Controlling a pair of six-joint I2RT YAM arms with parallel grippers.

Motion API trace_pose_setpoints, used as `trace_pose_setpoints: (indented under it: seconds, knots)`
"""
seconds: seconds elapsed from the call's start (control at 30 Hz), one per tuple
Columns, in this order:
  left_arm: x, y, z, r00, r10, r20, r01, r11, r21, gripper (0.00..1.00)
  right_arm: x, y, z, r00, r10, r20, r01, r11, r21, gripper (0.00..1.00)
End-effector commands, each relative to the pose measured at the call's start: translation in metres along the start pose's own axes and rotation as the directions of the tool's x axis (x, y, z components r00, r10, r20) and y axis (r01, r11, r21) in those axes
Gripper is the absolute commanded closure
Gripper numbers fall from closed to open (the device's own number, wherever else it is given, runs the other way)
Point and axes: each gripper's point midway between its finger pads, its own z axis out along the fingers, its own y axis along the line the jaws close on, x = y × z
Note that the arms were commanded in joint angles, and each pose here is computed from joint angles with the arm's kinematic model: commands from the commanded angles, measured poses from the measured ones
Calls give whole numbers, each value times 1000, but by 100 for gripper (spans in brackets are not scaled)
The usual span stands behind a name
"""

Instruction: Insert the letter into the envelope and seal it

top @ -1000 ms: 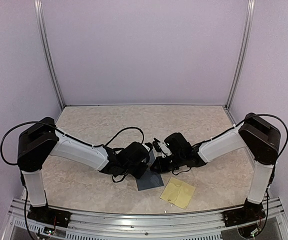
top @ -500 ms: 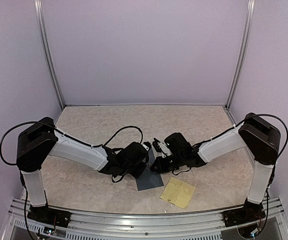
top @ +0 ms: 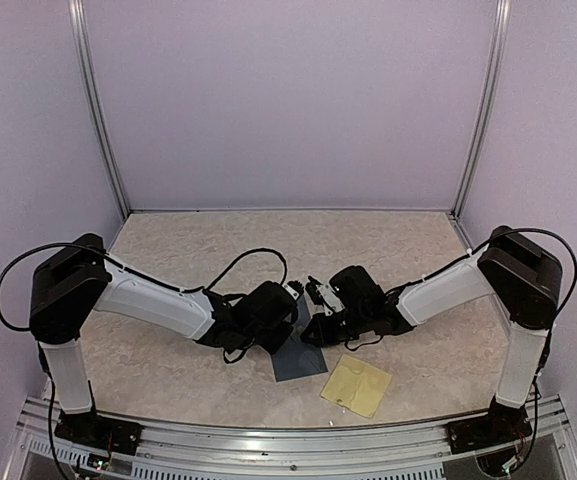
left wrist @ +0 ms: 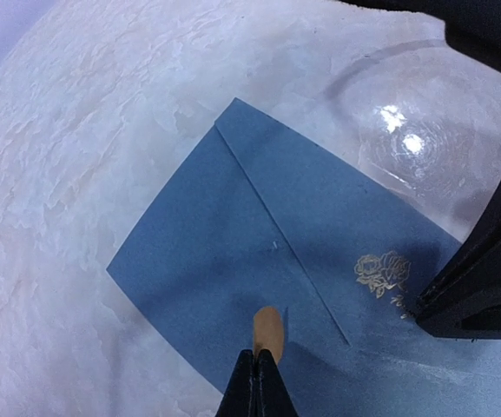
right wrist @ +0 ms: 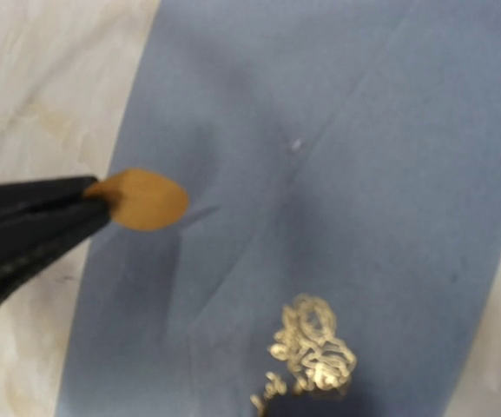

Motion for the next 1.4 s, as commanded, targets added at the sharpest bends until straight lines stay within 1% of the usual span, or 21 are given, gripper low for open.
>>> trace_pose_setpoints:
  seconds: [0.0,0.3,1.37]
  knots:
    - [-3,-8,-1,999,38,-5,-38,999,20,100,30,-15,4,996,25,-85,-21,999,46,96]
    - [5,-20,3,997,76,-29,-75,996,43,100,29,-15,4,996,23,-84,-20,999,44,96]
    - [10,-42,5,995,91,-44,-84,987,136,100,32,-16,6,995,26,-91,-23,999,40,96]
